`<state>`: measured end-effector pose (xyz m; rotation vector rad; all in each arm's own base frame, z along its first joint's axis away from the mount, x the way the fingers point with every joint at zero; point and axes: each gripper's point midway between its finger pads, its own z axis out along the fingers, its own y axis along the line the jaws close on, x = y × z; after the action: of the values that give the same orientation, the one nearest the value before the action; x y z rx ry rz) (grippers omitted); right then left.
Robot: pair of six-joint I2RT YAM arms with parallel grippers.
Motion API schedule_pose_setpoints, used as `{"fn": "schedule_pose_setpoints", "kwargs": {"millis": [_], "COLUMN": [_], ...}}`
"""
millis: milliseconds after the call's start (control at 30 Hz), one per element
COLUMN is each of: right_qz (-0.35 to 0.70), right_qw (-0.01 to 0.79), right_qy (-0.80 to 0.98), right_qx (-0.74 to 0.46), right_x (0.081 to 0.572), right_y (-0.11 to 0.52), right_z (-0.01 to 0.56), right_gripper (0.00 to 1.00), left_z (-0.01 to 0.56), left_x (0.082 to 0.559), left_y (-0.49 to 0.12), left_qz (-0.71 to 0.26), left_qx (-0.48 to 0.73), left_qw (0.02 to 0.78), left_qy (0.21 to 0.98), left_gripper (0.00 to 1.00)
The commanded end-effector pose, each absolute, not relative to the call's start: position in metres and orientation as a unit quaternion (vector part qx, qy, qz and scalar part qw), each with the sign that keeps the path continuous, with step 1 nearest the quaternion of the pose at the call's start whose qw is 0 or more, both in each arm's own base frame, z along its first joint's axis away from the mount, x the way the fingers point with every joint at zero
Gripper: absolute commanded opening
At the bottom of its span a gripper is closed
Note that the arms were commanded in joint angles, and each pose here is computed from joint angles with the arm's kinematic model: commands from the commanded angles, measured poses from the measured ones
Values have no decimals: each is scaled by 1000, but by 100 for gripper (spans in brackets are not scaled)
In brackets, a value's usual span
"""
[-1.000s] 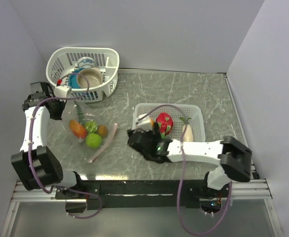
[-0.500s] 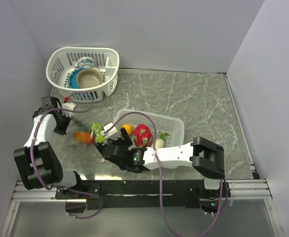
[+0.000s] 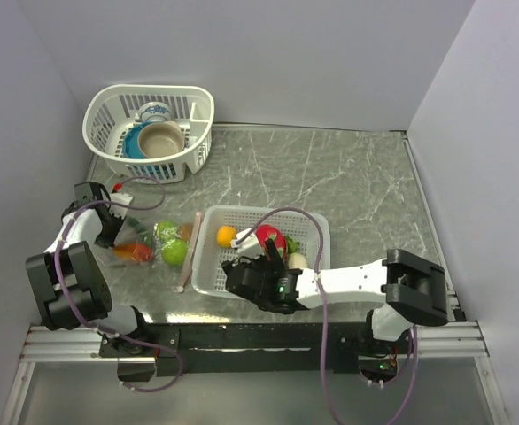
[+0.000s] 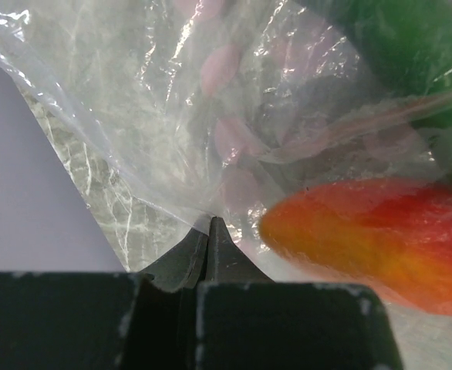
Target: Open the zip-top bag and remove the fake food
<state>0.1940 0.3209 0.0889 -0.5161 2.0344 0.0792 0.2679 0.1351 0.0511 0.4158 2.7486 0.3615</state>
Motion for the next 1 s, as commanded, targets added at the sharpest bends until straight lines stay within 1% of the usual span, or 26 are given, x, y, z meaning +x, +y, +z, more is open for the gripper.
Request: {"fn": "schedule_pose_setpoints", "kwargs": {"millis": [0,133,167,200,267,300,333,433,467,567,600,700,833,900,967], "right_qz": [-17,-52,-38,2,91,142,215,299,335,324,300,264,245,227,204], "right_qw": [522,522,525,538,533,537,522,493,458,409,395,392,393,381,366], "right_qy": [834,837,835,828,813,799,776,733,716,712,717,723,727,736,747], "right_qx": [-177,-154,-160,-160,-216,-231,-282,-361,-406,-470,-490,-504,-507,-512,-517], "right_x": [197,205,203,199,181,171,152,121,100,85,86,93,100,103,105], "right_y": [278,250,252,255,280,286,310,334,345,362,367,374,377,377,374], "right_z": [113,128,133,151,159,173,184,200,198,179,165,149,140,129,113], "right_gripper": [98,99,100,100,100,100,100,100,100,100,100,100,100,100,88], "left_z": [63,62,63,63,63,64,65,67,67,72,73,79,83,84,84], "left_x": [283,282,282,282,282,283,283,285,285,288,287,288,287,287,288], "left_y": [143,144,144,144,143,143,144,143,142,141,140,140,141,140,140], "left_qz": [143,144,144,144,143,143,143,138,137,134,132,135,139,140,138], "left_qx": [149,150,150,151,151,150,148,146,145,145,145,146,150,151,150], "left_qw": [190,188,190,190,190,192,193,196,197,202,203,209,214,215,215], "left_qy": [960,960,960,959,959,959,959,960,960,959,959,958,955,955,955], "left_gripper": [1,1,1,1,1,1,1,1,1,1,1,1,1,1,1]}}
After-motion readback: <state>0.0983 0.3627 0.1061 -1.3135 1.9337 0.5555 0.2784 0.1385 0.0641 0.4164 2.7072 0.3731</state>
